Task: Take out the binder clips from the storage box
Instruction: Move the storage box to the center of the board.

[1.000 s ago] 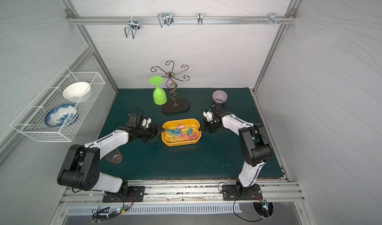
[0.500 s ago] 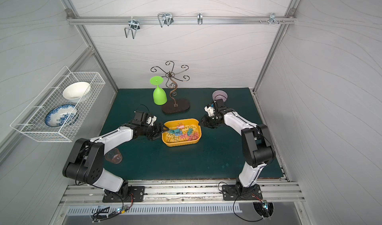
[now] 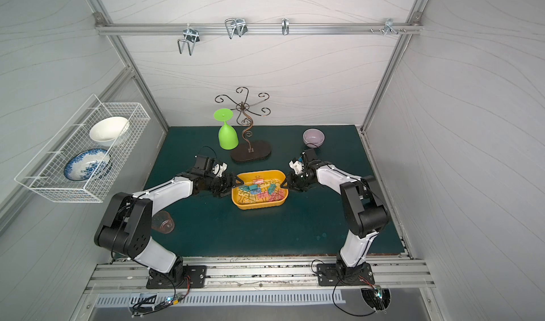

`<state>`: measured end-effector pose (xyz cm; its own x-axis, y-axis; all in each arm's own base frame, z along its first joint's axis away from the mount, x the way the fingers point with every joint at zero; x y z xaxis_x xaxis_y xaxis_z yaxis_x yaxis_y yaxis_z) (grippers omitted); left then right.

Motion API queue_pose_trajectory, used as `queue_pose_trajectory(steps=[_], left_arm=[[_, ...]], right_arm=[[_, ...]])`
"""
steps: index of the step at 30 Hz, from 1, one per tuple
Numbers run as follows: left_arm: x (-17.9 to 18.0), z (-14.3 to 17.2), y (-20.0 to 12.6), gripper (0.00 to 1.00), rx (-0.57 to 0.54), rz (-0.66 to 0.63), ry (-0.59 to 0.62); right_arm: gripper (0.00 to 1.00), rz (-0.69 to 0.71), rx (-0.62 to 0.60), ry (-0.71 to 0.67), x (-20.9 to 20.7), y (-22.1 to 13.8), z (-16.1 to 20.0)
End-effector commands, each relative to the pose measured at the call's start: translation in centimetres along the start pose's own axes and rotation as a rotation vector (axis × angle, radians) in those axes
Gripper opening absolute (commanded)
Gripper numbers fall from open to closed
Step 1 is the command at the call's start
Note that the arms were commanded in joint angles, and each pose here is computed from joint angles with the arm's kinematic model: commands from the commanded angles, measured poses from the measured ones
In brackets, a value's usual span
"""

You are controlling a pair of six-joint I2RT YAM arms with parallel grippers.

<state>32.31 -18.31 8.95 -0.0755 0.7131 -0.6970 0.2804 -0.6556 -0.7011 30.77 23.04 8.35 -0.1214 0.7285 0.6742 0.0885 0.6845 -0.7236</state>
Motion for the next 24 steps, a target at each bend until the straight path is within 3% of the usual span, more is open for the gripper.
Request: queue_pose_trajectory(steps=[1,6,14,21,24], left_arm=[[-1.7,-0.4,-0.1,0.76,0.0,0.028,0.057],[-0.9,-0.3,-0.3,0.79,-0.028,-0.009,0.044],[-1.8,-1.2,0.0,0.8,-0.018,0.009,0.042],[0.4,-0.4,-1.0,0.85,-0.052,-0.106,0.019],[1.0,-0.1,-1.9,0.9,-0.083,-0.146,0.026]], right_arm=[[0.37,-0.041,-0.014,-0.032,1.5,-1.3,0.9],[0.38,0.016,-0.003,-0.043,0.5,-1.8,1.5],[0.35,-0.048,0.03,-0.07,2.0,-2.1,2.6],[0.38,0.169,-0.033,-0.042,-1.4,-3.4,1.5],[0.34,0.271,-0.114,-0.153,-0.9,-5.0,-0.4]])
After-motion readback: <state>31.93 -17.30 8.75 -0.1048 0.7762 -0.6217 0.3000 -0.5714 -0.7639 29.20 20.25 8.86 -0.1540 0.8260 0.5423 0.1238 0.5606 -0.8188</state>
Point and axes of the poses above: each gripper's point midway between its finger pads, its own y axis out along the fingers, its own x axis along the line the jaws close on, z = x × y, the point moved 1 cm from there along -y, back along the fingers, and after that the axes turned 3 degrees about y, right-handed, at the moved point
